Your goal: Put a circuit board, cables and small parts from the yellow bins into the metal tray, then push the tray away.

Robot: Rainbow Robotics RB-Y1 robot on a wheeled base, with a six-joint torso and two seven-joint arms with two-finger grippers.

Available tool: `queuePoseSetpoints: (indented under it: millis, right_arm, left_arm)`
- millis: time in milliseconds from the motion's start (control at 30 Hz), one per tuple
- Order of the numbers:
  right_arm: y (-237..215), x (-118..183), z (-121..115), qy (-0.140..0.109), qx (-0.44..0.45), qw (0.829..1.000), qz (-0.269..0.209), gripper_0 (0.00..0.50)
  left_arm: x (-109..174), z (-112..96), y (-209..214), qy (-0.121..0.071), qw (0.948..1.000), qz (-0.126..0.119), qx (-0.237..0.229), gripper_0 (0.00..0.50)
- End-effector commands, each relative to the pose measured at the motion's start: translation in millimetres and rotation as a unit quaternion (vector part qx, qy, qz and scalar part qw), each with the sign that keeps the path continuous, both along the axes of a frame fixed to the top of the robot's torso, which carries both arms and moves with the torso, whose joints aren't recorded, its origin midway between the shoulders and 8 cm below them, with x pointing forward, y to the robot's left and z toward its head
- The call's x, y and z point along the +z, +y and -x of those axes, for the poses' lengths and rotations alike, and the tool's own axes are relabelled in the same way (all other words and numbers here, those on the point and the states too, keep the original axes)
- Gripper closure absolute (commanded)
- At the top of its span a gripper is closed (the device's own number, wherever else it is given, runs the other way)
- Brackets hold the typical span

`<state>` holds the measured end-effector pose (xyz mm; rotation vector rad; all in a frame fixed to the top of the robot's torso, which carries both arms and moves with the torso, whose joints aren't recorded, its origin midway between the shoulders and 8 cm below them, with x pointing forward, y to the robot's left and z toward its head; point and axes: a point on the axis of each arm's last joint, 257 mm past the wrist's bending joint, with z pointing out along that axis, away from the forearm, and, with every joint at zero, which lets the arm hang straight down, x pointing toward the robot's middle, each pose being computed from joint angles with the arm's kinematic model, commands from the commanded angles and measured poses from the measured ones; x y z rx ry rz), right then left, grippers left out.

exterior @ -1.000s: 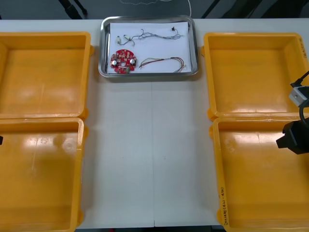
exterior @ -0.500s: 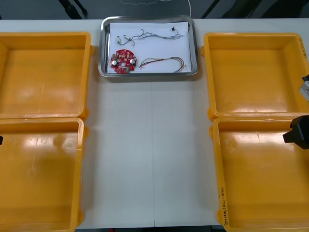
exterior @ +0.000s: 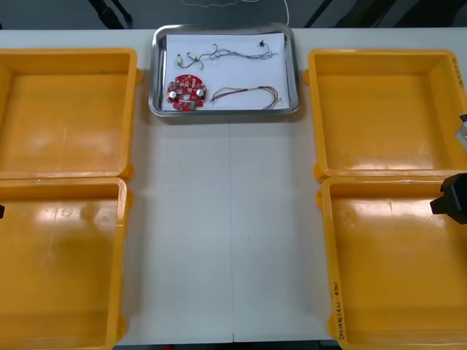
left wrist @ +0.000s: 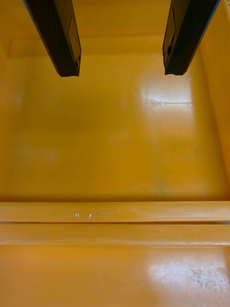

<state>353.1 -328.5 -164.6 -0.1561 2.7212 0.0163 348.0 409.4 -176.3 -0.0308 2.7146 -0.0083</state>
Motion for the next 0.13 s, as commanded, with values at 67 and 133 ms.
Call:
queuePoseSetpoints:
  millis: [67, 133]
  right_arm:
    - [-3.4, 7.3, 1.4, -0.013, -0.010, 1.000, -0.001, 0.000]
    - [-3.4, 7.3, 1.4, -0.013, -0.010, 1.000, -0.001, 0.000]
  left_arm:
    - [6.1, -1.6, 1.2, -0.016, 0.9998, -0.007, -0.006, 0.000]
    - [6.1, -1.6, 1.2, -0.016, 0.9998, -0.007, -0.006, 0.000]
